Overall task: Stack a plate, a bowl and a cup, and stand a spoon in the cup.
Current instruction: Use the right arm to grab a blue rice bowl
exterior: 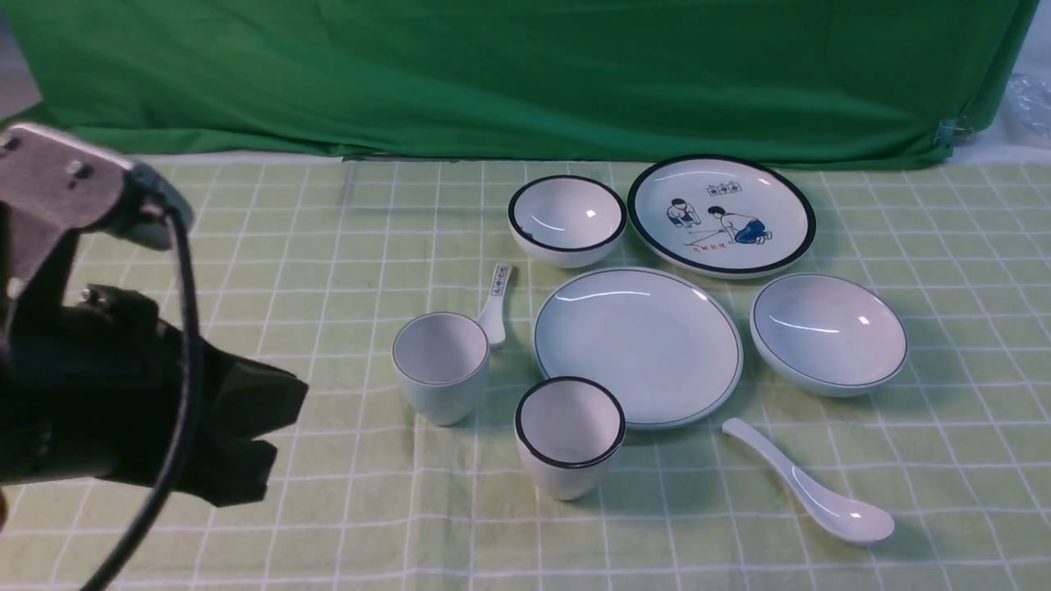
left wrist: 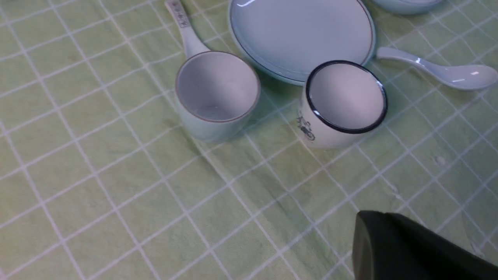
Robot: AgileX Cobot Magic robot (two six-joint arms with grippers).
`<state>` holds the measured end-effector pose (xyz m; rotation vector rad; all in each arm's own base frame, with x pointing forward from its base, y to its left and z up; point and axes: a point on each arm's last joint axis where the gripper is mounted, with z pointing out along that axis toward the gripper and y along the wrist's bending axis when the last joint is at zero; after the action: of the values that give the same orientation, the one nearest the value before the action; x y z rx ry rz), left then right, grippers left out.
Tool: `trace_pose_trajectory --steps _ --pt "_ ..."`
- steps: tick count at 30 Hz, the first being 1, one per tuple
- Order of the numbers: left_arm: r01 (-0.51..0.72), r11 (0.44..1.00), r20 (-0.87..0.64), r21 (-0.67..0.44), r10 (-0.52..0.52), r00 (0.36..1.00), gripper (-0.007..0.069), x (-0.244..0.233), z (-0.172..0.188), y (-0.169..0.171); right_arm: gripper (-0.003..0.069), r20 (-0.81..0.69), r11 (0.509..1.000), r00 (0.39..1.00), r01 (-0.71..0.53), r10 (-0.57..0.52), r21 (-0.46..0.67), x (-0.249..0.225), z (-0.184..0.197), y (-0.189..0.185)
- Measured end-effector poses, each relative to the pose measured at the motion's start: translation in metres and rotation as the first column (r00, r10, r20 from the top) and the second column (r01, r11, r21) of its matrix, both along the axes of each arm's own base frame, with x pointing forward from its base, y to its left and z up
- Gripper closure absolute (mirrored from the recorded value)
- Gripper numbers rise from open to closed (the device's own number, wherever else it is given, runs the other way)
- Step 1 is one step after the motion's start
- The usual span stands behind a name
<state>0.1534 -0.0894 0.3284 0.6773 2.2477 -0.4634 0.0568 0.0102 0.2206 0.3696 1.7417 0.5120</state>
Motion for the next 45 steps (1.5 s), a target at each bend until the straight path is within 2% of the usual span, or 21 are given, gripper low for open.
trace_pose_trajectory --steps 3,4,5,8,9,12,13,15,16,20,21,23,26,30,35,41,43,45 --pt "0.074 0.997 -0.025 0.024 -0.073 0.997 0.0623 0.004 0.003 -0.012 0.0478 -0.106 0.986 0.990 -0.106 0.093 -0.132 0.005 0.031 0.006" --pt "0.099 0.995 -0.030 0.030 -0.099 0.995 0.0623 0.007 0.007 -0.017 0.0480 -0.195 0.952 0.968 -0.203 0.160 -0.229 0.015 0.053 0.010" --pt "0.111 0.993 -0.029 0.029 -0.111 0.993 0.0623 0.008 0.009 -0.020 0.0480 -0.287 0.922 0.938 -0.275 0.195 -0.274 0.023 0.060 0.014" --pt "0.143 0.990 0.002 0.018 -0.143 0.990 0.0623 0.011 0.020 -0.027 0.0475 -0.504 0.817 0.823 -0.468 0.263 -0.338 0.052 0.083 0.024" --pt "0.142 0.990 0.003 0.018 -0.142 0.990 0.0623 0.011 0.020 -0.027 0.0473 -0.514 0.809 0.815 -0.479 0.266 -0.341 0.055 0.087 0.025" --pt "0.160 0.987 0.051 0.011 -0.160 0.986 0.0623 0.008 0.030 -0.026 0.0447 -0.650 0.727 0.712 -0.591 0.265 -0.351 0.095 0.096 0.032" --pt "0.165 0.986 0.071 0.012 -0.165 0.984 0.0623 0.005 0.033 -0.025 0.0421 -0.699 0.696 0.669 -0.627 0.252 -0.350 0.119 0.093 0.035" --pt "0.171 0.985 0.082 0.012 -0.171 0.982 0.0623 0.004 0.035 -0.024 0.0403 -0.723 0.679 0.646 -0.647 0.245 -0.348 0.135 0.091 0.038" --pt "0.175 0.984 0.097 0.011 -0.176 0.980 0.0623 0.000 0.038 -0.022 0.0368 -0.761 0.649 0.603 -0.683 0.240 -0.336 0.165 0.084 0.043" --pt "0.178 0.984 0.122 0.009 -0.178 0.976 0.0623 -0.006 0.043 -0.019 0.0276 -0.814 0.567 0.525 -0.760 0.247 -0.318 0.214 0.065 0.053" --pt "0.178 0.984 0.123 0.011 -0.178 0.976 0.0623 -0.006 0.043 -0.019 0.0276 -0.817 0.567 0.521 -0.761 0.246 -0.315 0.216 0.064 0.053" --pt "0.178 0.984 0.133 0.011 -0.178 0.975 0.0623 -0.008 0.044 -0.018 0.0219 -0.846 0.508 0.471 -0.808 0.252 -0.298 0.239 0.047 0.058" --pt "0.176 0.984 0.142 0.018 -0.177 0.974 0.0623 -0.009 0.045 -0.017 0.0183 -0.875 0.418 0.407 -0.865 0.261 -0.277 0.265 0.023 0.063" --pt "0.175 0.984 0.145 0.027 -0.177 0.973 0.0623 -0.009 0.045 -0.016 0.0173 -0.886 0.361 0.380 -0.892 0.267 -0.273 0.284 0.003 0.066" --pt "0.172 0.985 0.152 0.028 -0.174 0.973 0.0623 -0.008 0.046 -0.016 0.0173 -0.893 0.329 0.343 -0.913 0.292 -0.243 0.297 -0.023 0.072" --pt "0.181 0.983 0.166 0.041 -0.185 0.969 0.0623 -0.008 0.046 -0.016 0.0176 -0.882 0.276 0.364 -0.918 0.298 -0.286 0.311 -0.048 0.073" --pt "0.181 0.983 0.166 0.041 -0.185 0.969 0.0623 -0.008 0.046 -0.016 0.0200 -0.879 0.265 0.372 -0.917 0.297 -0.298 0.312 -0.051 0.073" --pt "0.181 0.983 0.166 0.043 -0.186 0.968 0.0623 -0.008 0.046 -0.016 0.0253 -0.872 0.254 0.390 -0.912 0.297 -0.321 0.315 -0.050 0.073"
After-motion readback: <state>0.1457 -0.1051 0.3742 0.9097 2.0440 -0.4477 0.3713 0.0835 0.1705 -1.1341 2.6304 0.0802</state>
